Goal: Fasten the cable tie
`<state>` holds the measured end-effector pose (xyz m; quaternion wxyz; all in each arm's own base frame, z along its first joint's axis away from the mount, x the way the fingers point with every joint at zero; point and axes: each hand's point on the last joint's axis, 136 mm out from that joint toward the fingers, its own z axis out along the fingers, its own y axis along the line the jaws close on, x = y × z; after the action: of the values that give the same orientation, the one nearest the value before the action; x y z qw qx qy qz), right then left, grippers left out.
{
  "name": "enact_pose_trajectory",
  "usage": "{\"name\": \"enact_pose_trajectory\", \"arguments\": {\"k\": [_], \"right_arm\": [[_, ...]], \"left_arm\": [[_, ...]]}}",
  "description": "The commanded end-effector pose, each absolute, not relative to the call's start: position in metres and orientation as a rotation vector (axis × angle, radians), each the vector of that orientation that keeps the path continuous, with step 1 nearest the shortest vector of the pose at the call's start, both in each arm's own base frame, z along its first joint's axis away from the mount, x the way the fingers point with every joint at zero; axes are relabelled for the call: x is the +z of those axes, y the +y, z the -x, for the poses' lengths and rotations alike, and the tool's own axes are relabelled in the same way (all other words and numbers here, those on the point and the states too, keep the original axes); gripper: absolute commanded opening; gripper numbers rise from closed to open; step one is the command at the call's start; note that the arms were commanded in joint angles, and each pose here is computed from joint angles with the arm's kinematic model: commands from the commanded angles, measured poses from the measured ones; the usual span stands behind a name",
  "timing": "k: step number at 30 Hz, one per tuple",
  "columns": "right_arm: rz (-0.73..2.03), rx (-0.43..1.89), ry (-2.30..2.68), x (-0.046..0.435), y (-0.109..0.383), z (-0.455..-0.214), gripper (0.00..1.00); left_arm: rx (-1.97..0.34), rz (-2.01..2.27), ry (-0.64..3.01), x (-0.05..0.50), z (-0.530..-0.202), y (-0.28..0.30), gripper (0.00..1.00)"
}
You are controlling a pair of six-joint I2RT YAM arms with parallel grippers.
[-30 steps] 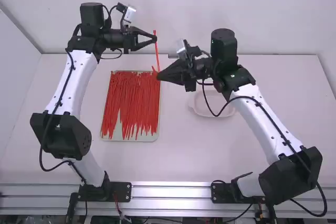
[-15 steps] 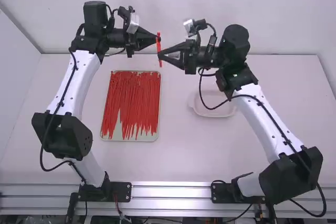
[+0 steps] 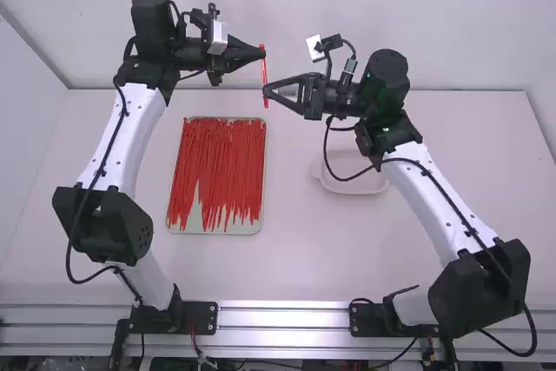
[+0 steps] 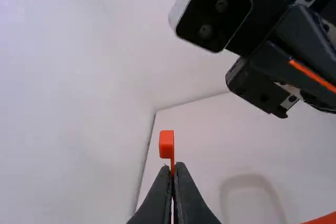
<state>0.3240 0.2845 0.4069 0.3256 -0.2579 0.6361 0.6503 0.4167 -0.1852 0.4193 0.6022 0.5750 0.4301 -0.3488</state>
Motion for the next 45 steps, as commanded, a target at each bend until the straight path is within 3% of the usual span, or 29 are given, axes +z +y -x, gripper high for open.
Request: {"name": "enact_pose_trajectory", "arguments": {"k": [1, 12, 45], "right_arm": [[0.620, 1.756, 1.701, 0.406, 0.283, -0.324, 0.00], [0.576, 1.758, 1.731, 0.402, 0.277, -0.330, 0.00], [0.467, 1.873, 1.888, 0.387, 0.278, -0.325, 0.00]], "left_arm": [[-0.815, -1.372, 0.915, 0.431, -0.403, -0.187, 0.02], [-0.826, -1.444, 0.762, 0.436, -0.385, -0.190, 0.02], [-0.739, -1.470, 0.734, 0.418, -0.386, -0.202, 0.02]]}}
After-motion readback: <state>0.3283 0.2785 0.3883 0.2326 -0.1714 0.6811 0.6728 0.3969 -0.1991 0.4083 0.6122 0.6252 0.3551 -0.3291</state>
